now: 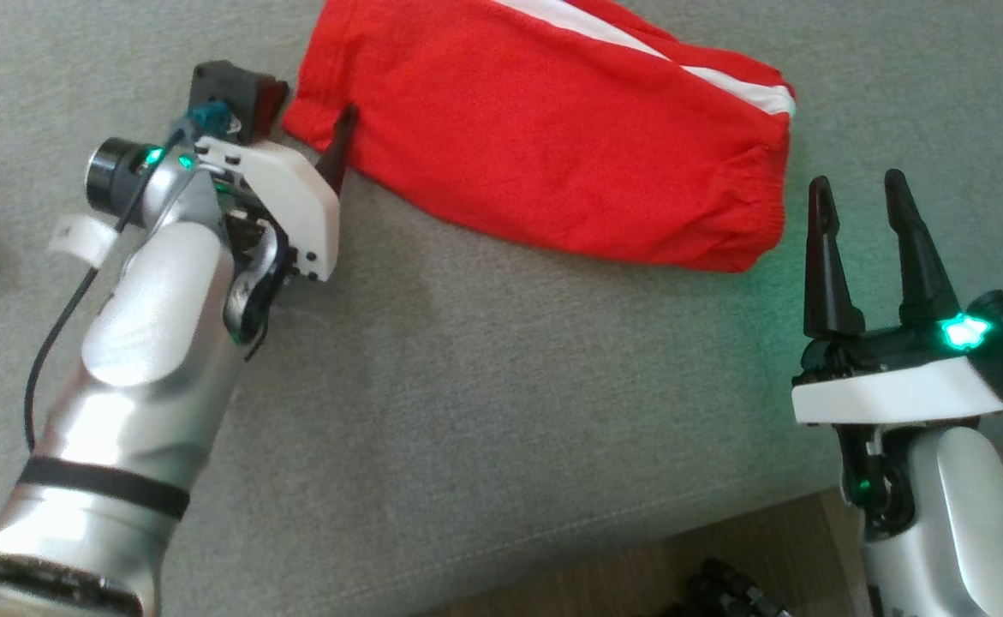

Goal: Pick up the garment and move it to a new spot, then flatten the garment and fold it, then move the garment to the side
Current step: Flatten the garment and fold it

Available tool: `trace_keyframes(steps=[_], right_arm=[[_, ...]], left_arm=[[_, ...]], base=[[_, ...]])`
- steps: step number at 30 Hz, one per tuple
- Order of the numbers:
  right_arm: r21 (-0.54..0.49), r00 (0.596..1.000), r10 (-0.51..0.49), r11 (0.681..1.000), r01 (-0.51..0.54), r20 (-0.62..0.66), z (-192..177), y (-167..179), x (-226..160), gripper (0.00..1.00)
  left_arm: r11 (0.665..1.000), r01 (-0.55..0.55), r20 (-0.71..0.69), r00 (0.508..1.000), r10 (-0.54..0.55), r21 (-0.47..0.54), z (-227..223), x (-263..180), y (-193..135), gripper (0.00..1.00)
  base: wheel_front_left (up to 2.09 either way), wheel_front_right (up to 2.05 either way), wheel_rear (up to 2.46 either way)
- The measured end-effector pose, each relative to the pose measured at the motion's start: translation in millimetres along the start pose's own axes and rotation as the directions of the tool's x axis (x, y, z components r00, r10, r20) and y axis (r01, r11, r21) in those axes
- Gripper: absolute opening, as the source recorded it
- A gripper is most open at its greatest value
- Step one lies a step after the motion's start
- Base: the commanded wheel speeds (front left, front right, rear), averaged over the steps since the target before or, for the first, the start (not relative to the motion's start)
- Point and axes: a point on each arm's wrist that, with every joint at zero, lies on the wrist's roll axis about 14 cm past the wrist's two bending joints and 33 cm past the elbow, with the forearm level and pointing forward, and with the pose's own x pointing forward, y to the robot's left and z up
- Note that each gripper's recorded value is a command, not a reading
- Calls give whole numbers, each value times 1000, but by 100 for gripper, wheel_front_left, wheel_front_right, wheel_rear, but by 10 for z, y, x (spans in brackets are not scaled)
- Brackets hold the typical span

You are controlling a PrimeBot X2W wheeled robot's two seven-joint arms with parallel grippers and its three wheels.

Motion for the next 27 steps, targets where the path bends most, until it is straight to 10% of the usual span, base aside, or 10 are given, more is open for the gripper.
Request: trace_keyframes(steps=[5,6,8,16,27], right_arm=[[11,1000,-27,1000,27,-16,-49,-83,-42,100],[13,999,-27,1000,27,-20,-62,-81,-44,100],[15,999,-25,1000,25,-23,-76,-74,-46,100],[29,999,-25,999,26,-24,-88,-71,-49,100],[34,1000,14,999,-13,-26,-42,72,-86,100]], left_arm=[[1000,24,-103,994,-22,17,-31,146,-8,100],[999,25,-116,993,-22,23,-10,162,-4,86],[997,47,-152,988,-37,67,-15,191,-54,0],[992,26,-122,993,-10,123,54,213,-75,0],[983,-148,-52,988,143,-113,-340,-609,76,0]], base=[[0,0,0],[0,0,0],[0,0,0],[0,0,0],[0,0,0]])
